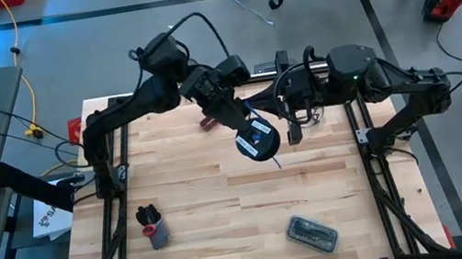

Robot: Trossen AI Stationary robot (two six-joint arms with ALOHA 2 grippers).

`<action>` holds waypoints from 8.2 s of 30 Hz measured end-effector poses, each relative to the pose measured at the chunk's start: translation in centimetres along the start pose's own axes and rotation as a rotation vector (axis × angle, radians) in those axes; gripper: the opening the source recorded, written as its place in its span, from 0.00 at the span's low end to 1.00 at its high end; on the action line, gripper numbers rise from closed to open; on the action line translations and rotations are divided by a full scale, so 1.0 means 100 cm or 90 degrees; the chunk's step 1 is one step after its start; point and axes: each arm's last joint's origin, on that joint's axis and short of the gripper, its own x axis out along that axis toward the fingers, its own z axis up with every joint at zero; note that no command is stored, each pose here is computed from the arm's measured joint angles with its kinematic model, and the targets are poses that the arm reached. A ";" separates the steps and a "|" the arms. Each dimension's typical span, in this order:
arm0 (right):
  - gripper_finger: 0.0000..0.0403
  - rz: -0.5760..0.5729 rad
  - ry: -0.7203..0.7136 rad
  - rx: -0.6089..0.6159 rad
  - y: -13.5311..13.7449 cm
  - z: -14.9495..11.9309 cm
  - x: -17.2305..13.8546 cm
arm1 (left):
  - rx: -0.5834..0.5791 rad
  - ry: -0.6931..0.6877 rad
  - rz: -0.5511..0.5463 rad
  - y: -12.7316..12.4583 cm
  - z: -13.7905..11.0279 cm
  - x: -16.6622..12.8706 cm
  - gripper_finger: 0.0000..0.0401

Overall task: Coil cords
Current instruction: Coil the blue wire onto the spool

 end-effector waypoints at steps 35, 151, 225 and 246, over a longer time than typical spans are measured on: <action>0.00 0.003 -0.130 0.101 -0.003 0.019 -0.001 | 0.191 -0.099 -0.053 -0.023 0.013 -0.029 0.00; 0.24 0.121 -0.105 0.306 -0.023 -0.002 0.030 | 0.566 -0.243 0.168 -0.113 -0.009 -0.122 0.00; 0.31 -0.068 -0.042 0.042 -0.014 -0.012 0.037 | 0.825 -0.416 0.353 -0.110 -0.047 -0.029 0.00; 0.31 -0.079 -0.040 0.043 -0.014 -0.015 0.043 | 0.797 -0.405 0.316 -0.107 -0.045 -0.026 0.00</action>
